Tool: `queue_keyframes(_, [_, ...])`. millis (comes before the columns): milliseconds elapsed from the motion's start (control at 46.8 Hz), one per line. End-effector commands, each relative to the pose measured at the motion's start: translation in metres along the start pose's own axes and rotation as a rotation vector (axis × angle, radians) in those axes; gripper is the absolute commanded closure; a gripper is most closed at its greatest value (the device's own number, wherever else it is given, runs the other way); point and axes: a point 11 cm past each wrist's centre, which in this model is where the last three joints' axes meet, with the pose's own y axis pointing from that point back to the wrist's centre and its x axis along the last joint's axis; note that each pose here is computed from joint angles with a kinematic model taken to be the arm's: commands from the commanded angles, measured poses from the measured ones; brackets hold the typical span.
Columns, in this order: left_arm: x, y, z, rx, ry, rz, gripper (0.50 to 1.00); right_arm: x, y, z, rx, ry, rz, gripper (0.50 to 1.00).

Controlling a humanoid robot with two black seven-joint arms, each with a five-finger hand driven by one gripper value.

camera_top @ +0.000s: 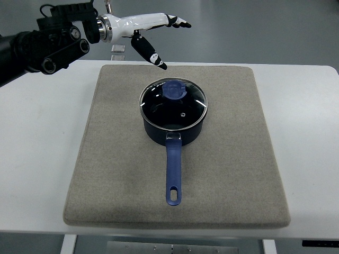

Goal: Open pot lid and place left with left hand
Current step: 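Swing the left hand over the pot toward the blue lid knob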

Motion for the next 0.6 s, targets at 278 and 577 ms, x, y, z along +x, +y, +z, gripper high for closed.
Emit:
queue_keyframes(278, [-0.015,0.025,0.009,-0.008,-0.387,-0.268,0.512,0.000,0.000,0.000,0.000,0.000,0.000,0.583])
queue_keyframes(577, [0.009,0.024,0.055,-0.102,-0.465,-0.248,0.512,0.000,0.000,0.000,0.000,0.000,0.000,0.583])
